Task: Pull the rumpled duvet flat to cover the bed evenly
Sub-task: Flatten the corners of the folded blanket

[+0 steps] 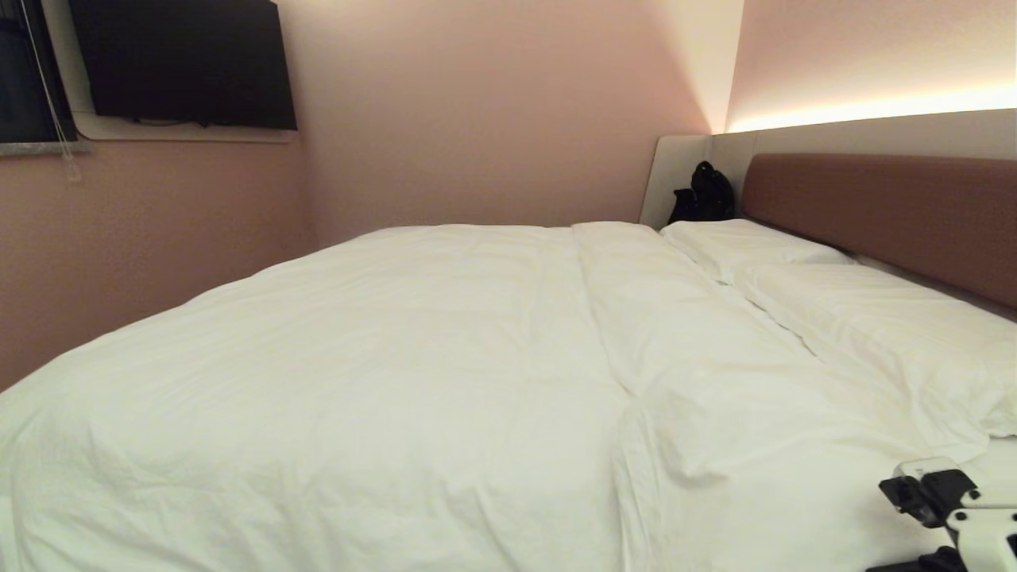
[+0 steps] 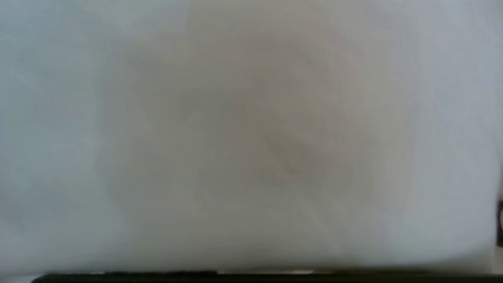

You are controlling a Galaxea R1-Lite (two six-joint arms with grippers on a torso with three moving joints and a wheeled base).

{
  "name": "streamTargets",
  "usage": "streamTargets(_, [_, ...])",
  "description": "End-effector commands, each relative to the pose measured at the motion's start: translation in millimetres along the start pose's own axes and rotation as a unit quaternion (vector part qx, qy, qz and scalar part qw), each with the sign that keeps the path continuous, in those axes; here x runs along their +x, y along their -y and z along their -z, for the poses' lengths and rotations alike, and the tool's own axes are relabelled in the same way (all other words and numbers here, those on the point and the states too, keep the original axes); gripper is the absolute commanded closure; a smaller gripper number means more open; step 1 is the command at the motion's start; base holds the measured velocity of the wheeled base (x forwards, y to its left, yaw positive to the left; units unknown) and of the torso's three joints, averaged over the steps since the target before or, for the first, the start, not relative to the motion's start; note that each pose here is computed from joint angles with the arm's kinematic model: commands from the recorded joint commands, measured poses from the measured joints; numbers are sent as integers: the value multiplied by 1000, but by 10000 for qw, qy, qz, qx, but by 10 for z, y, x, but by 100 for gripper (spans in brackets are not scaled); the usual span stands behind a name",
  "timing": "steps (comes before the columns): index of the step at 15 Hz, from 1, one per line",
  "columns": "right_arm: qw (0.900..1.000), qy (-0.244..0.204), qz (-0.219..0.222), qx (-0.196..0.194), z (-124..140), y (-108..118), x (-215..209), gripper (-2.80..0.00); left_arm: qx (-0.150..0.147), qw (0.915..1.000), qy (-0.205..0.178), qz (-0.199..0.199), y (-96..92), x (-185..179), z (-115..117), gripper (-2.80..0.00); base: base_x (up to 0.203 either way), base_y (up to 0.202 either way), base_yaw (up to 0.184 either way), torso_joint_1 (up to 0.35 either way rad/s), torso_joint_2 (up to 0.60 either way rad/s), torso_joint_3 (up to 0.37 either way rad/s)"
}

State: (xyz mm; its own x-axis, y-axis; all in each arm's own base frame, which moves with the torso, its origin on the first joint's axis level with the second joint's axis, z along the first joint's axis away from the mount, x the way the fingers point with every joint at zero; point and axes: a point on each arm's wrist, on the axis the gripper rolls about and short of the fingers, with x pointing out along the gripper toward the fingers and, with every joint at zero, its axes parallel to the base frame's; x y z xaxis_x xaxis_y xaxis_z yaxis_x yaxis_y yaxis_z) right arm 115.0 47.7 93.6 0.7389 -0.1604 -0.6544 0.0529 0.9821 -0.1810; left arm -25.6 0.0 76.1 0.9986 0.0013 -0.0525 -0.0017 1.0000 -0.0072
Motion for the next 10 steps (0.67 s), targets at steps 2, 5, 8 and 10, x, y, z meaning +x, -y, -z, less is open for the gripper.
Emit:
streamTargets(2, [9999,-125,27,-78,162,144,-177,-280,-2,10000,-6,-9,0,1,2,0,0,0,0,0,0,0])
streamTargets(5, [9991,319,-223,162,279,344,-484,-280,0,10000,2,-1,0,-1,-2,0,0,0,0,0,0,0])
streamTargets(8, [9964,404,-704,230,571,611,-854,-280,5,10000,2,-1,0,-1,-2,0,0,0,0,0,0,0])
streamTargets(10, [9953,101,-956,110,720,735,-1031,-280,6,10000,2,-1,-1,-1,-2,0,0,0,0,0,0,0])
